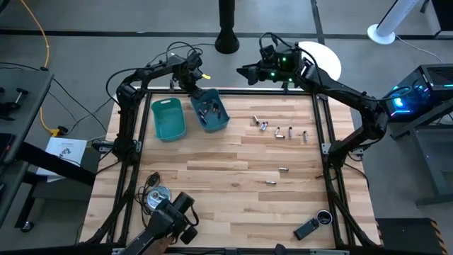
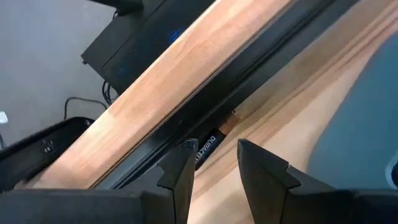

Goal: Sort batteries
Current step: Put the black battery into the blue bin

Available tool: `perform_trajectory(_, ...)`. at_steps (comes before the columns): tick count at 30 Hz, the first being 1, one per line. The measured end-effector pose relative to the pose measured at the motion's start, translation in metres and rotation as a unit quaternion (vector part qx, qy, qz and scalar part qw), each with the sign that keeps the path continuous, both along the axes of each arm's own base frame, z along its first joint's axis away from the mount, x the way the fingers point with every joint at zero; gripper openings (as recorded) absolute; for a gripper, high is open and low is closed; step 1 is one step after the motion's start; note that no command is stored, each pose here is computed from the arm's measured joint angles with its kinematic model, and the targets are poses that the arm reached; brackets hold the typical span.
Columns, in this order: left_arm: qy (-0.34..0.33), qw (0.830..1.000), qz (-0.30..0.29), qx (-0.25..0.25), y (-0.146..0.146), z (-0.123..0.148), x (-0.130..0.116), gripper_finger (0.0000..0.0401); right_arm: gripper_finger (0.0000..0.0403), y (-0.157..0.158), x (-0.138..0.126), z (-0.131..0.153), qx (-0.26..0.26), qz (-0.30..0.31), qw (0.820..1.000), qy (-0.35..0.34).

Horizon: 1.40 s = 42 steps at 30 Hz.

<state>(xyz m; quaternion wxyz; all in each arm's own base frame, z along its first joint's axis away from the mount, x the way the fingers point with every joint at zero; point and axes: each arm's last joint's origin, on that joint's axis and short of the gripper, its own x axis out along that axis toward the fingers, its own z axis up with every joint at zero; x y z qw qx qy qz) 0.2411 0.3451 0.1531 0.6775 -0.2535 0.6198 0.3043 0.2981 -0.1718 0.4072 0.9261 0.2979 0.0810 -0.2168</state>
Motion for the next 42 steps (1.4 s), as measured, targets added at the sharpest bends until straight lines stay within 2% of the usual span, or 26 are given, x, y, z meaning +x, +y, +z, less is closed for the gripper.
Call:
perform_trajectory(6, 0.033, 0.997, -0.022, -0.066, -0.014, -0.004, -0.002, 0.0117, 0.0204, -0.001, -0.001, 0.000, -0.005, -0.013, 1.000, 0.003)
perform_trajectory(9, 0.025, 0.998, -0.046, -0.046, -0.013, -0.004, 0.005, 0.0117, 0.0204, -0.002, -0.001, 0.000, -0.008, -0.022, 1.000, 0.004)
perform_trajectory(12, 0.040, 0.998, -0.046, -0.023, -0.011, -0.001, 0.006, 0.0117, 0.0204, -0.003, -0.002, 0.000, -0.008, -0.023, 1.000, 0.004)
perform_trajectory(17, 0.032, 0.998, -0.056, -0.014, -0.010, 0.013, 0.010, 0.0117, 0.0204, -0.003, -0.002, 0.000, -0.008, -0.022, 1.000, 0.004)
perform_trajectory(21, 0.027, 0.996, -0.085, 0.016, -0.009, 0.022, 0.013, 0.0117, 0.0204, -0.003, -0.002, 0.000, -0.015, -0.019, 1.000, 0.008)
perform_trajectory(27, 0.045, 0.991, -0.123, 0.004, -0.010, 0.020, 0.011, 0.0117, 0.0204, -0.003, -0.002, 0.000, -0.016, -0.018, 1.000, 0.008)
perform_trajectory(32, 0.024, 0.989, -0.146, -0.013, -0.015, 0.019, 0.014, 0.0117, 0.0204, -0.003, -0.002, 0.000, -0.016, -0.018, 1.000, 0.008)
perform_trajectory(37, 0.037, 0.985, -0.165, -0.036, -0.026, 0.004, 0.015, 0.0117, 0.0204, -0.003, -0.002, 0.000, -0.016, -0.018, 1.000, 0.008)
perform_trajectory(42, 0.055, 0.983, -0.171, -0.035, -0.034, -0.012, 0.013, 0.0117, 0.0204, -0.003, -0.002, 0.000, -0.016, -0.018, 1.000, 0.008)
